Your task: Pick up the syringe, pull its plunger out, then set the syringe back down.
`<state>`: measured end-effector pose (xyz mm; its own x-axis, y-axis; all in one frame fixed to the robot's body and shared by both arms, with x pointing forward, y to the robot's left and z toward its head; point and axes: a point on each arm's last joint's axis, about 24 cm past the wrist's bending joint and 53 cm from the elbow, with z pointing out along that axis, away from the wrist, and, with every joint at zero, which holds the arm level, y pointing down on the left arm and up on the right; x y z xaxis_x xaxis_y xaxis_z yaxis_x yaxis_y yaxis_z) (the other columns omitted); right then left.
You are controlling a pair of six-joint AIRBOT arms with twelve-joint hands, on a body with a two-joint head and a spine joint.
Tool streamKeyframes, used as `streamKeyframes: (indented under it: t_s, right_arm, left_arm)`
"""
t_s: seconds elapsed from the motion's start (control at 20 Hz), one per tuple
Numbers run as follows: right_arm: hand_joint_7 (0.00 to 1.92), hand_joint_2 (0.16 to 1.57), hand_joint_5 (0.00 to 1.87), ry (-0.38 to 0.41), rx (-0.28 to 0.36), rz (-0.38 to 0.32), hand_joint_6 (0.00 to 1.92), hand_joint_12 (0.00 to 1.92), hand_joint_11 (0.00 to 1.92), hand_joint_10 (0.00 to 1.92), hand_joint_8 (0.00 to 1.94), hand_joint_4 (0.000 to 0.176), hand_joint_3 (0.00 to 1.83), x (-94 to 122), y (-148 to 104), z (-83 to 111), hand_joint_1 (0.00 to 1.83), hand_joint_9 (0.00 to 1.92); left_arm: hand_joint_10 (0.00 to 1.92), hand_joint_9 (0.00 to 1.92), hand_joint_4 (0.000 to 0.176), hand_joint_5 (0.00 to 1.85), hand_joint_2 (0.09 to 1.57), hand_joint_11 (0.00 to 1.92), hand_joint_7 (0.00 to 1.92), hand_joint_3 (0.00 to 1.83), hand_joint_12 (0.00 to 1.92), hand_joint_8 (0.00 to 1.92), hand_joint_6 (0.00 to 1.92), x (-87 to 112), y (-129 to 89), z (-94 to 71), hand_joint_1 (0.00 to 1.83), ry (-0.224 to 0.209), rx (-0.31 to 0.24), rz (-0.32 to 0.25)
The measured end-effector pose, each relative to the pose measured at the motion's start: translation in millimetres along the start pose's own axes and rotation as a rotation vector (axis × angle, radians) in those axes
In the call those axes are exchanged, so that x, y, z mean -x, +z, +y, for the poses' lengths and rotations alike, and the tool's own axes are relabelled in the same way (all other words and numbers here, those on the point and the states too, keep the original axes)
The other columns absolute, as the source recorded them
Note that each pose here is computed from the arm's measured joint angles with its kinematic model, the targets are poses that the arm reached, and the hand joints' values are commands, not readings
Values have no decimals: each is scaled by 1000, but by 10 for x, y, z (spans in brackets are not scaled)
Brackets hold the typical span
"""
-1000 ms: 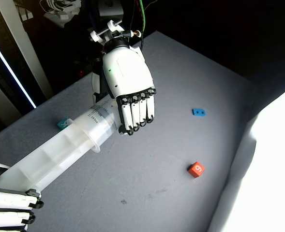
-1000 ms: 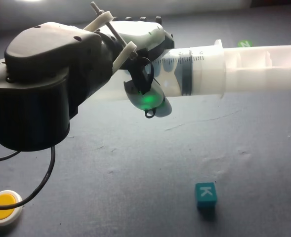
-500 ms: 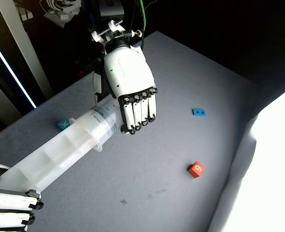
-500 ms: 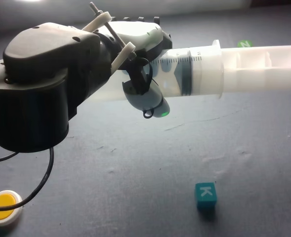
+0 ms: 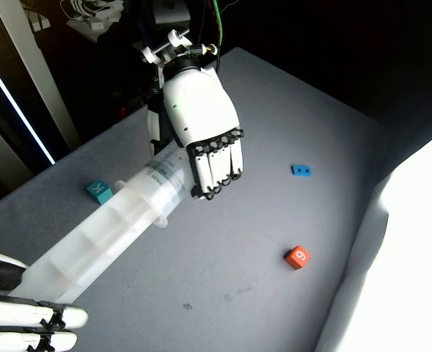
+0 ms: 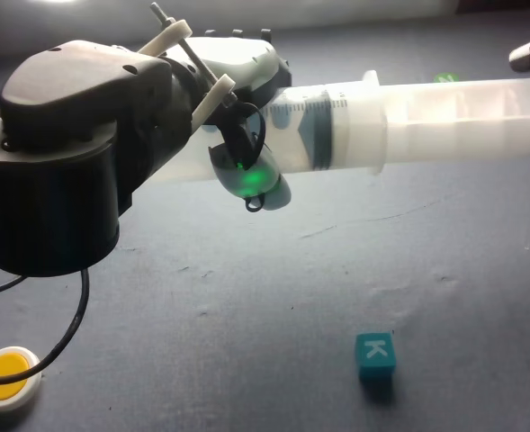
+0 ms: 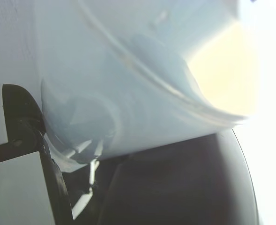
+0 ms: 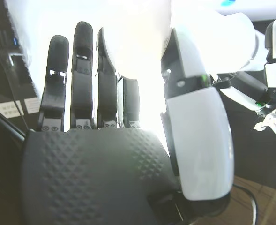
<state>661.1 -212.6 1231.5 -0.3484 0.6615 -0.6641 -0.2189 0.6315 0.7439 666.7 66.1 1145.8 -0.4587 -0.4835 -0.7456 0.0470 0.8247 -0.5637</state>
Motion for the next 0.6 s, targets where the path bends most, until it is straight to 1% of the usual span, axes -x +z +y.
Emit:
streamKeyframes:
  t_s: [0.05,0.1,0.2,0.25,0.3,0.4,0.45,0.55,0.6]
  right_arm:
    - [345,1125,296,0,0,0,0,908,0,3,0,0,0,1,0,1,613,349]
    - [345,1125,296,0,0,0,0,908,0,3,0,0,0,1,0,0,613,349]
    - [319,1068,263,-6,3,2,0,850,0,0,0,0,0,-9,-1,9,626,319]
    - [306,1038,250,-15,10,9,0,829,0,0,0,0,0,-37,-9,37,638,308]
    - [273,1021,226,-28,16,11,0,753,0,0,0,0,0,-48,-20,59,669,278]
    - [266,1009,217,-41,25,8,0,763,0,0,0,0,0,-53,-34,93,659,272]
    - [274,988,228,-51,28,4,4,787,0,3,3,0,0,-39,-60,108,604,280]
    - [267,994,221,-75,28,-1,0,791,0,1,0,0,0,-14,-134,132,614,277]
    - [267,1009,219,-94,31,-2,0,804,0,3,0,0,0,-8,-177,153,625,283]
  left_arm:
    - [1119,714,0,707,1218,459,877,0,1566,1330,1245,11,0,16,1193,-1,6,-4]
    - [1119,714,0,707,1218,459,877,0,1566,1330,1245,17,1,22,1193,0,9,-7]
    - [1101,719,0,699,1219,458,880,0,1542,1314,1271,27,2,30,1188,0,12,-10]
    - [1111,709,0,699,1223,454,868,1,1559,1341,1264,29,3,31,1186,0,12,-10]
    - [1091,714,0,703,1220,454,876,0,1545,1309,1275,43,2,34,1184,4,11,-14]
    - [1096,722,0,705,1218,461,881,0,1550,1304,1274,57,2,37,1186,8,12,-20]
    - [1110,725,0,704,1217,466,887,0,1561,1303,1271,49,3,44,1188,13,12,-20]
    - [1109,720,0,708,1215,468,889,0,1565,1293,1271,41,13,85,1188,17,21,-19]
    - [1095,709,0,694,1223,461,868,2,1542,1295,1318,35,17,106,1174,19,24,-20]
